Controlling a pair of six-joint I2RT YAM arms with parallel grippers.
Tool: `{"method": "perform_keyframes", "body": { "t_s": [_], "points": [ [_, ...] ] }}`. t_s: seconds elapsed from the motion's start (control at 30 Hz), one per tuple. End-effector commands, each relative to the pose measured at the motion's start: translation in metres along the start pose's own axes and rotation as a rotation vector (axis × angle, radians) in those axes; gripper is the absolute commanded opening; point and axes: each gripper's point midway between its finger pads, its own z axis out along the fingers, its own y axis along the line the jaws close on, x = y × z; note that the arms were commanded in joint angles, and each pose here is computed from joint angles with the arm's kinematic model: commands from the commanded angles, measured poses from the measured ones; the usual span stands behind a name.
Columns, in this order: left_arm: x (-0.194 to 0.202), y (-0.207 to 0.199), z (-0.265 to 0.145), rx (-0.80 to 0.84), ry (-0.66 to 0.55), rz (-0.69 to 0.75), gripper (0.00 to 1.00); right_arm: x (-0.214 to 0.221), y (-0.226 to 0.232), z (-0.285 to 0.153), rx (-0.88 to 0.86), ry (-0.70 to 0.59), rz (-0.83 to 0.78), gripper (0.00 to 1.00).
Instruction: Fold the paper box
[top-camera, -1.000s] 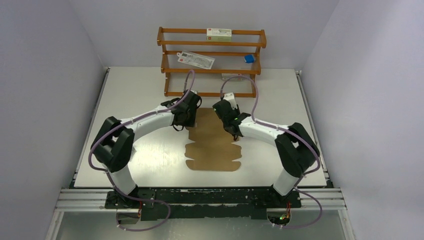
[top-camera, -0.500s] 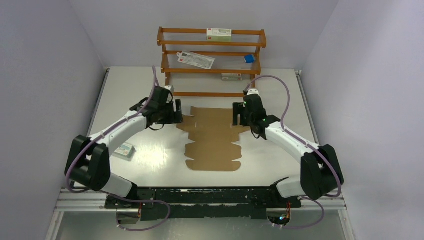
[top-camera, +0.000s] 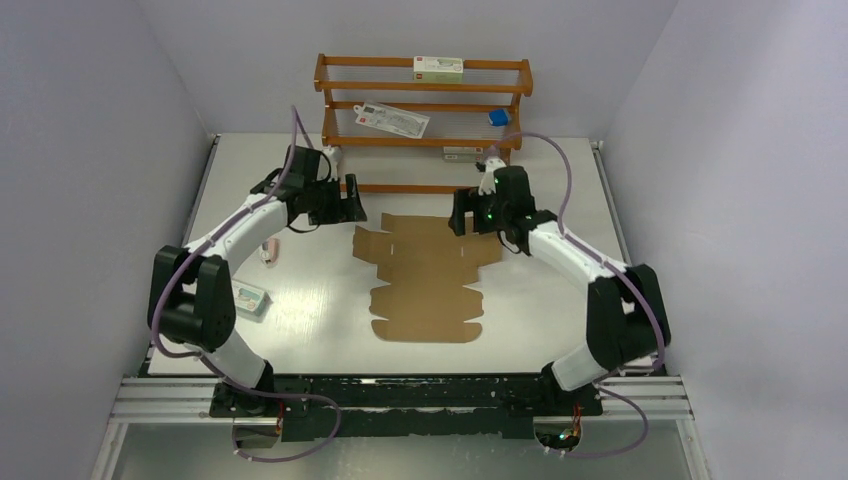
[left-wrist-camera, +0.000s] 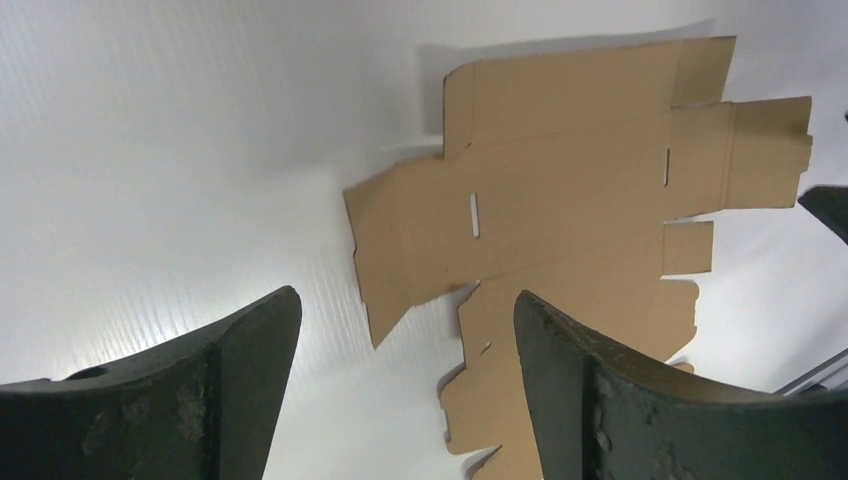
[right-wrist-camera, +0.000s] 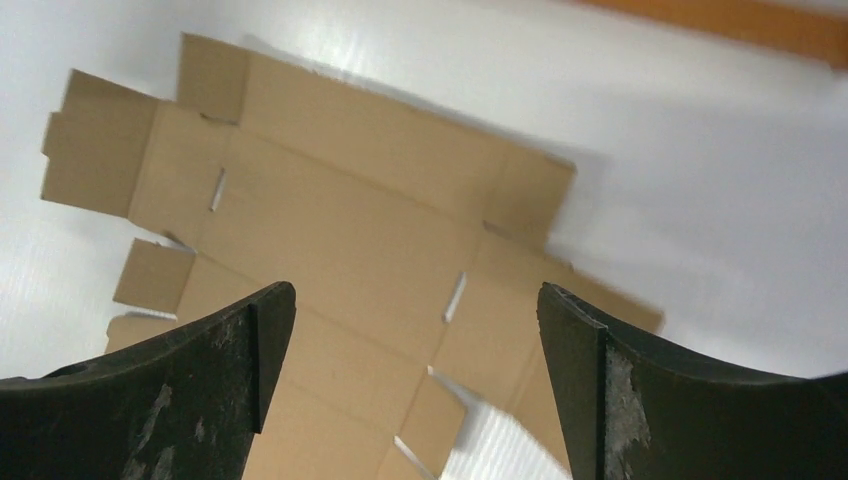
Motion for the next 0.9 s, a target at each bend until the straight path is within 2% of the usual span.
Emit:
{"method": "perform_keyframes", "body": {
  "t_s": [0.0, 0.13, 0.3, 0.43, 0.6, 0.87],
  "points": [
    [-0.005, -0.005, 0.007, 0.049, 0.059, 0.059, 0.82, -0.026, 0.020, 0.027, -0.172, 0.015, -0.197, 0.96],
    [-0.001, 0.003, 0.012, 0.050, 0.090, 0.079, 0.82, -0.030, 0.028, 0.056, -0.277, 0.056, -0.335, 0.96],
    [0.003, 0.019, 0.010, 0.010, 0.091, 0.091, 0.82, -0.018, 0.030, 0.090, -0.395, 0.168, -0.457, 0.95],
    [0.004, 0.027, 0.006, -0.021, 0.088, 0.109, 0.80, -0.016, 0.035, 0.104, -0.479, 0.218, -0.517, 0.93],
    [0.009, 0.022, 0.009, 0.017, 0.103, 0.101, 0.80, -0.006, 0.042, 0.116, -0.583, 0.245, -0.566, 0.89],
    [0.008, 0.028, 0.010, -0.013, 0.096, 0.103, 0.78, 0.010, 0.040, 0.136, -0.647, 0.273, -0.601, 0.84]
  ]
}}
